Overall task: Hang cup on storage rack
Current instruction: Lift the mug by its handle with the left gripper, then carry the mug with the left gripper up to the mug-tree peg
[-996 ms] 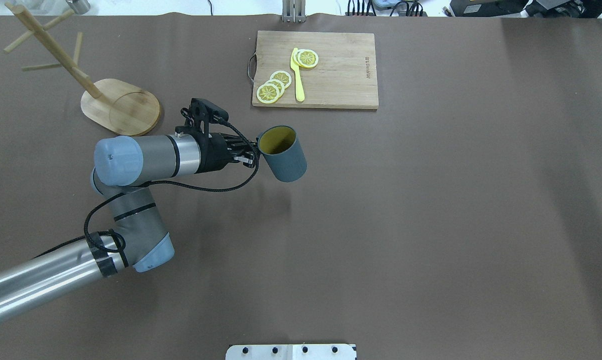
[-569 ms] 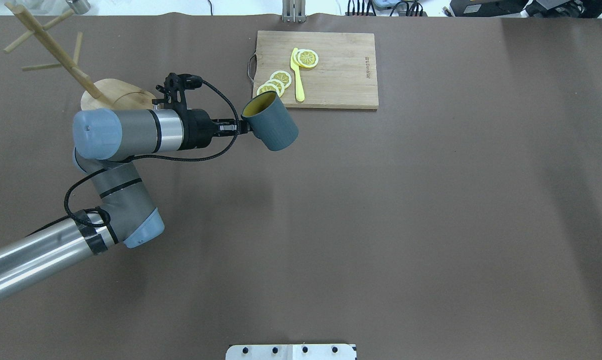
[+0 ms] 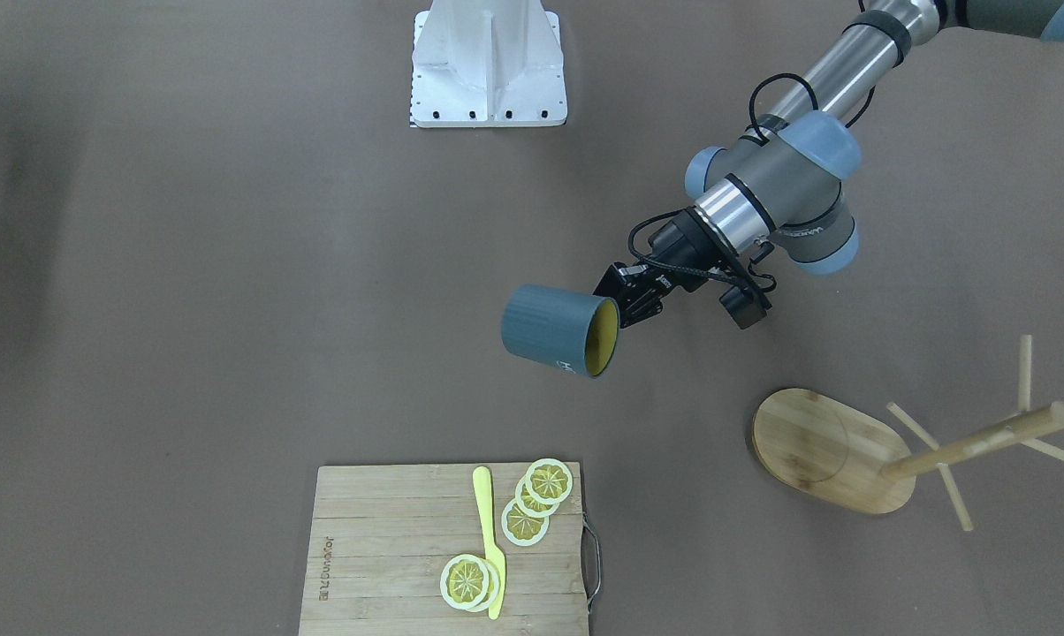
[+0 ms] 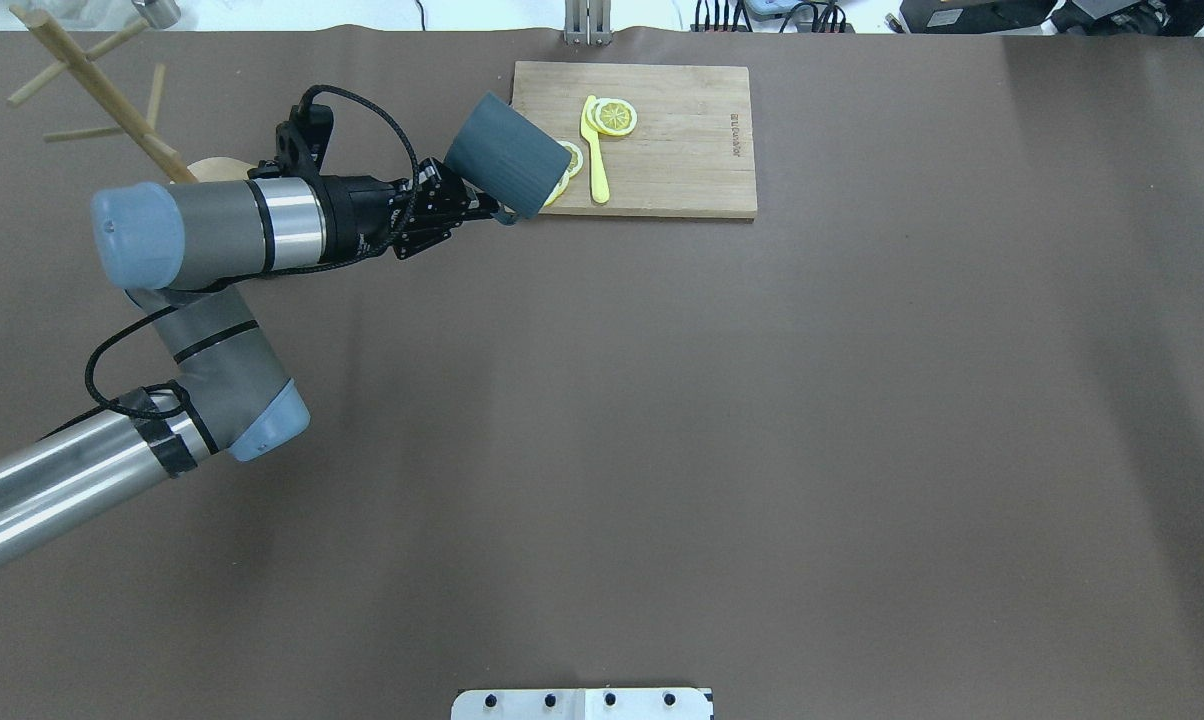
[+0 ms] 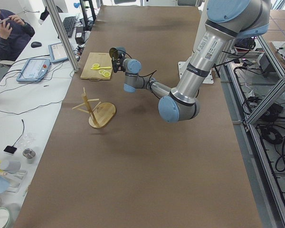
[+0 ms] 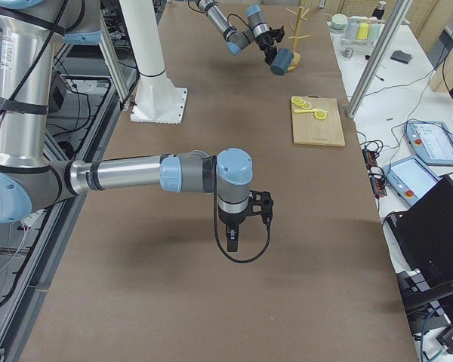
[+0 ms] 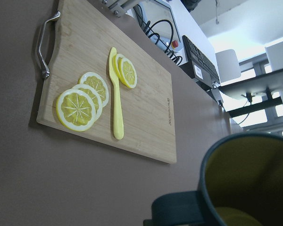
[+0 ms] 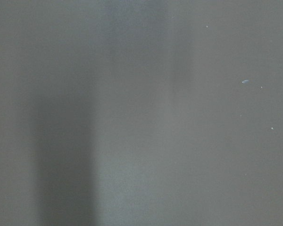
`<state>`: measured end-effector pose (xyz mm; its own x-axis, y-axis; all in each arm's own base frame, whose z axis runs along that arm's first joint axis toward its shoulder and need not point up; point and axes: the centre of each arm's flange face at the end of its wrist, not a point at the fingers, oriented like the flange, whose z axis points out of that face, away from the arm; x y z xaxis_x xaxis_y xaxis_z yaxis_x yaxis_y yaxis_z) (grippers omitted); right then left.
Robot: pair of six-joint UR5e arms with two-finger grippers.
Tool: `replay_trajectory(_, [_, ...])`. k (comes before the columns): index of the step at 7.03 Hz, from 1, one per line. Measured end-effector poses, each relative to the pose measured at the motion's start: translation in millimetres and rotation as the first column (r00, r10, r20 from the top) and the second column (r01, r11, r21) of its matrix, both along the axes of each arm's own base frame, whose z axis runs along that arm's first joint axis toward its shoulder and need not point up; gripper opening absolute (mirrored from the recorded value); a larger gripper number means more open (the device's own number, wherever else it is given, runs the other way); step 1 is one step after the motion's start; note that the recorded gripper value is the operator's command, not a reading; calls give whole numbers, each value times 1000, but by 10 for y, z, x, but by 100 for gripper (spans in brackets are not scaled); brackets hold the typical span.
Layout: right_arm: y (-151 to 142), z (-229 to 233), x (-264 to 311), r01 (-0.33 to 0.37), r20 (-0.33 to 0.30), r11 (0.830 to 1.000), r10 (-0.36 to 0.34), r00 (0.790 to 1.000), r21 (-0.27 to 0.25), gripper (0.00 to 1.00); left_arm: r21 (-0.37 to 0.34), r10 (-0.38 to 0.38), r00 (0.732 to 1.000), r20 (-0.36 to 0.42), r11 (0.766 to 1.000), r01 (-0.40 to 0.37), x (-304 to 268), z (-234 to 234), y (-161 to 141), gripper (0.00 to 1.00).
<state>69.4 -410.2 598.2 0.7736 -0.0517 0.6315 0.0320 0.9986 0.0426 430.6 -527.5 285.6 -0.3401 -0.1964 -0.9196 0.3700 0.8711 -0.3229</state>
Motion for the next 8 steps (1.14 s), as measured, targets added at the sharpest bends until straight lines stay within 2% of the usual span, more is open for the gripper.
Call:
replay_trajectory(1, [0,-3,0,0,-1,1000,0,1000,1,100,-124,-27,995,-95,992,15,-81,-16,-55,0])
replay_trajectory(2, [-2,-7,1,0,-1,1000,0,1000,2,100,-249,-78,978,-193,968,28,-156,-29,-114,0])
replay_trajectory(4, [-7,-14,2,0,-3,1000,0,1000,4,100,-441,-204,921,-332,897,40,-278,-2,-238,0])
replay_trajectory(6, [-8,-18,2,0,-3,1000,0,1000,6,100,-568,-313,858,-407,822,31,-502,117,-394,0])
replay_trajectory(8, [-14,-35,3,0,-4,1000,0,1000,10,100,-642,-383,819,-428,766,22,-811,331,-555,0])
